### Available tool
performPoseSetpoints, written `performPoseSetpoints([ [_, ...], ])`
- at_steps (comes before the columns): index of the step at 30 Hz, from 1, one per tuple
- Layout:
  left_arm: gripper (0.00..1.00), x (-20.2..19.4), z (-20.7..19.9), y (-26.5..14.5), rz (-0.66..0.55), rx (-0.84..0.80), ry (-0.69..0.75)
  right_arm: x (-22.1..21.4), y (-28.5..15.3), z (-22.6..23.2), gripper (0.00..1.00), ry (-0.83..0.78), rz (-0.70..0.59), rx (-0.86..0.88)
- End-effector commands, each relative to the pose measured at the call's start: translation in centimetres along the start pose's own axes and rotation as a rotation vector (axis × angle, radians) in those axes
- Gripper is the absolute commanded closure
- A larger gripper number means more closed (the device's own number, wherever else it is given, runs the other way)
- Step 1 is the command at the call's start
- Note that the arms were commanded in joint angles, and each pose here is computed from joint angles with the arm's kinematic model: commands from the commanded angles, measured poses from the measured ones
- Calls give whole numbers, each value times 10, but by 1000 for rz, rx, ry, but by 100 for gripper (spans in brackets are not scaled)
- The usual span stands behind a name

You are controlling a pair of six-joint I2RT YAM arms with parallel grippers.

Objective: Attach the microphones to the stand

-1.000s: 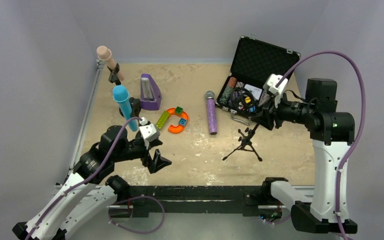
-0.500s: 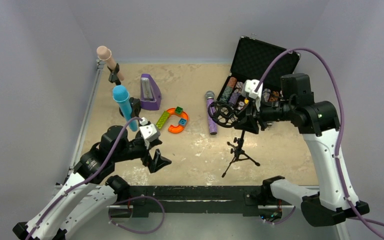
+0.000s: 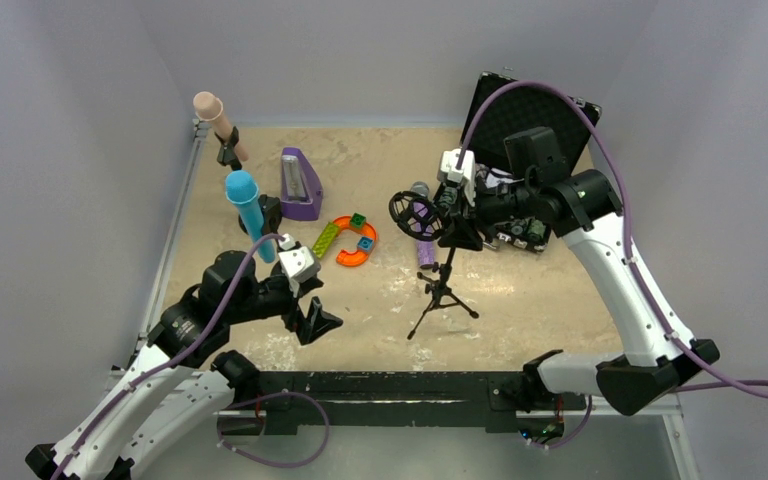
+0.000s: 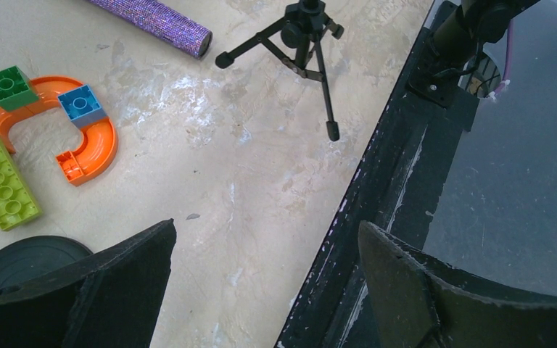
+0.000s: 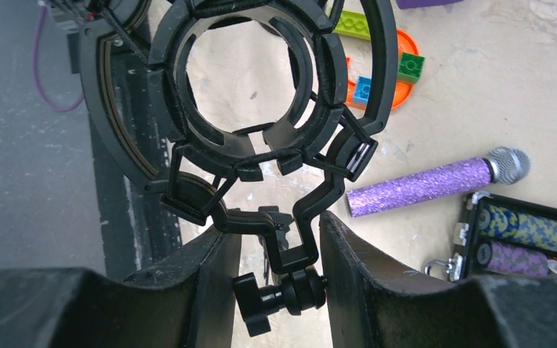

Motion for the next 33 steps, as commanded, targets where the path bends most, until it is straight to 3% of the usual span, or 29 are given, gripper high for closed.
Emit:
performPoseSetpoints([
  [1,1,6,3,3,-28,6,33,15,-11,-11,79,-95,-33,-106],
  [10,1,5,3,5,-19,0,30,-18,-10,-10,76,-87,39,-210],
  [17,1,5,4,5,-19,2,28,-42,2,-6,72,-20,52,-172],
  [33,1,4,5,6,-9,4,21,-49,-29,2,19,9,-24,-247],
])
Point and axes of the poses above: each gripper's point midway between its finger pads, its own y axis out along the fingers, its own z axis along the line the jaws close on, x = y × z, the point moved 4 cm from there along -y, back along the fingers, and after that the axes turned 12 degrees about -y, right-handed, at the moved point
